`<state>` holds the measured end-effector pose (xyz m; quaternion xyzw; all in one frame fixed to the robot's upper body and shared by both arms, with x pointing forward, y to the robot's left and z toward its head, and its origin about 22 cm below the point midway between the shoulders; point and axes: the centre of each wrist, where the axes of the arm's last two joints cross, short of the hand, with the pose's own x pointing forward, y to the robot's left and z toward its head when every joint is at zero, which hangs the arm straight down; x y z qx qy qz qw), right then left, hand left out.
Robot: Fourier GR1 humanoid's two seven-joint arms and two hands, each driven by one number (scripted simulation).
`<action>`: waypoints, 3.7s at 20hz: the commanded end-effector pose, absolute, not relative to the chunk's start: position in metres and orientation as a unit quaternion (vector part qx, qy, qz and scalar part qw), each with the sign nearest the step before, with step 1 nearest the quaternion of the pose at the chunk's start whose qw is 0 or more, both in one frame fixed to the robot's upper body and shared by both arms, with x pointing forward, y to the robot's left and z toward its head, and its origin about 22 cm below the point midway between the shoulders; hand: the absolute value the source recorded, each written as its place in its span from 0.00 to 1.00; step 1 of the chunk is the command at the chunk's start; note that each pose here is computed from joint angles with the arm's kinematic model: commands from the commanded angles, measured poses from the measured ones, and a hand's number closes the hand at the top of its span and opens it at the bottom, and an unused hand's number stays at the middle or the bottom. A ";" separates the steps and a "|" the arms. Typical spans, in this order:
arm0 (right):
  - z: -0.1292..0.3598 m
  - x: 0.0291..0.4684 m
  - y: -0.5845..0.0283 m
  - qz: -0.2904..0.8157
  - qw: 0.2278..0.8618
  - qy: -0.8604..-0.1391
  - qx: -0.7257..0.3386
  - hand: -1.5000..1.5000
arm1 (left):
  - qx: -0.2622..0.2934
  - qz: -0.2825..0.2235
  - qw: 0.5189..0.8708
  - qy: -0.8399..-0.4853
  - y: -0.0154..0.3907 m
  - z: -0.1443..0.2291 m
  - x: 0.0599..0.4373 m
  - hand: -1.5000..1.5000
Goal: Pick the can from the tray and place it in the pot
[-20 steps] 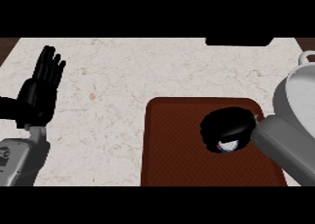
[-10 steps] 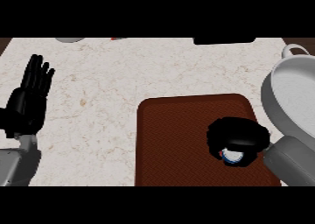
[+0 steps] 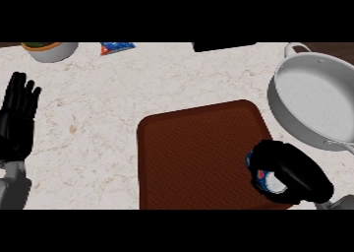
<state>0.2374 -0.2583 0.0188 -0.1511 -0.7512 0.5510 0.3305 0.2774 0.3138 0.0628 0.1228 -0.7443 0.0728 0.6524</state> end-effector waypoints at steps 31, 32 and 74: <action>0.146 0.217 -0.515 0.300 0.461 -0.699 -0.456 1.00 | 0.039 0.019 0.633 -0.773 0.275 0.071 0.301 0.50; 0.154 0.230 -0.512 0.306 0.454 -0.703 -0.454 1.00 | 0.048 0.021 0.635 -0.770 0.266 0.088 0.312 0.50; 0.124 0.239 -0.596 0.020 0.583 -0.790 -0.187 0.00 | 0.039 0.018 0.627 -0.778 0.266 0.086 0.306 0.50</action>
